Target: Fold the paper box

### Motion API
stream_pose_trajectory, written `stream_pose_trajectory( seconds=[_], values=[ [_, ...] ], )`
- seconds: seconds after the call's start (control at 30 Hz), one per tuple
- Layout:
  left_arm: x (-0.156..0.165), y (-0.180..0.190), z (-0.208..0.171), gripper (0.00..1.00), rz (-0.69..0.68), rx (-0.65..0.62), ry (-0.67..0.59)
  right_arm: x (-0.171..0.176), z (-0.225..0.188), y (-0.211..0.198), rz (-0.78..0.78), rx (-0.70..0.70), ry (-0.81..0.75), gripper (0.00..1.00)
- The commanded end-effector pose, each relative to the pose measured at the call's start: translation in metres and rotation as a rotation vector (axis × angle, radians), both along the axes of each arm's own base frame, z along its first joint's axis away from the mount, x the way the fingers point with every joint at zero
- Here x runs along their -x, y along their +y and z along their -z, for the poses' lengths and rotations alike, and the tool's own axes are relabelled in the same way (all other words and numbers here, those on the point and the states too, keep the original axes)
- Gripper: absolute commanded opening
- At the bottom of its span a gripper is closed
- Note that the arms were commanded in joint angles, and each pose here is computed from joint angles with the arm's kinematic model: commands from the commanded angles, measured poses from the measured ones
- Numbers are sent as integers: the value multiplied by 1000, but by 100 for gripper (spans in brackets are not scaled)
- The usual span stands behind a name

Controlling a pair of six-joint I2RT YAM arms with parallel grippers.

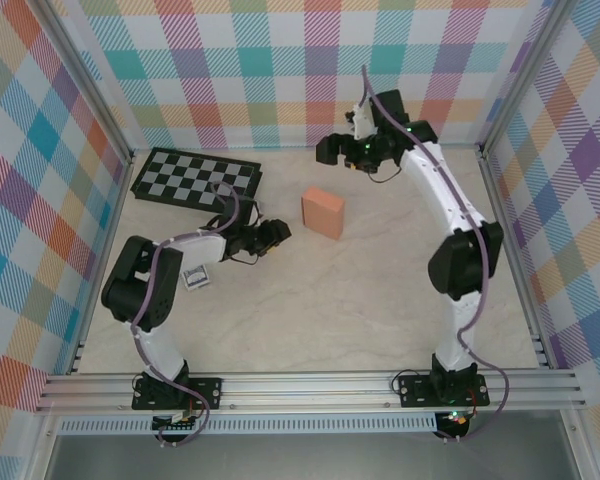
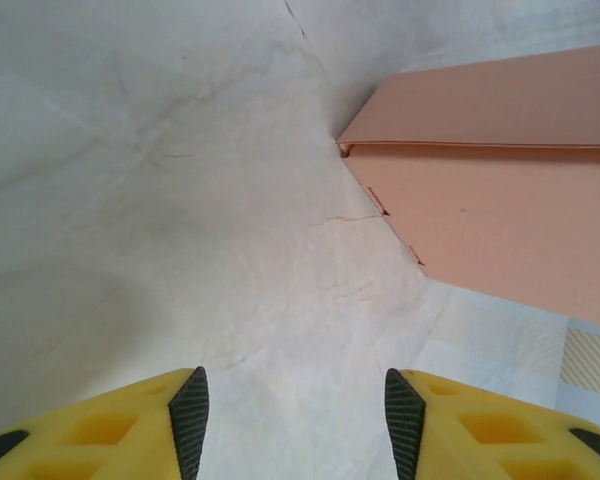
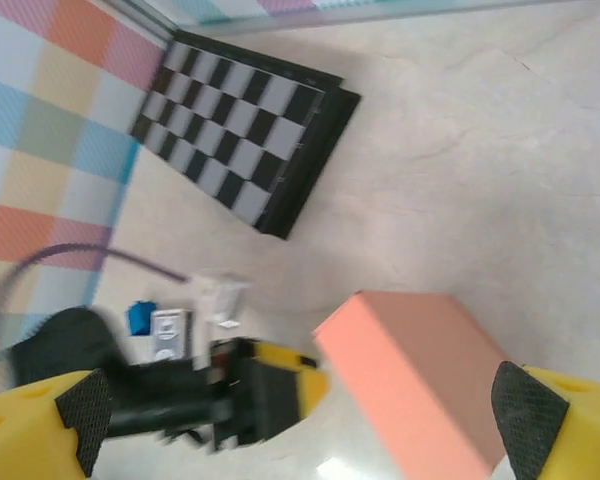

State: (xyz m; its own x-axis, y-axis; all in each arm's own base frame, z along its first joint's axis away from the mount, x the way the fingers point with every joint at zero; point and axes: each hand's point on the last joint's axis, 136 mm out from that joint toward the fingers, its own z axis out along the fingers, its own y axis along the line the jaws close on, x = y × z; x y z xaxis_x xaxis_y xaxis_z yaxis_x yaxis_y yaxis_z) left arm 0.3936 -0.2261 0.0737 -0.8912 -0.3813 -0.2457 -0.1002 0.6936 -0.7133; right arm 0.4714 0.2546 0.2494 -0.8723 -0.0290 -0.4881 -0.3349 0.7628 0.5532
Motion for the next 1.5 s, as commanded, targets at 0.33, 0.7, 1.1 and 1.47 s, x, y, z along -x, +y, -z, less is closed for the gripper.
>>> stream_pose_trajectory(
  seconds=[0.33,0.7,1.1,1.47],
  values=[
    [2,129,-38,54,-241,-181,11,75,42,62,-324,20,117,100],
    [4,148,-50,70,-202,-269,-57,115,16,51,-204,-9,56,100],
    [10,173,-134,100,-56,-685,-660,104,-60,-90,260,359,-940,100],
    [12,194,-61,100,-165,-771,-708,127,90,-220,630,476,-731,100]
  ],
)
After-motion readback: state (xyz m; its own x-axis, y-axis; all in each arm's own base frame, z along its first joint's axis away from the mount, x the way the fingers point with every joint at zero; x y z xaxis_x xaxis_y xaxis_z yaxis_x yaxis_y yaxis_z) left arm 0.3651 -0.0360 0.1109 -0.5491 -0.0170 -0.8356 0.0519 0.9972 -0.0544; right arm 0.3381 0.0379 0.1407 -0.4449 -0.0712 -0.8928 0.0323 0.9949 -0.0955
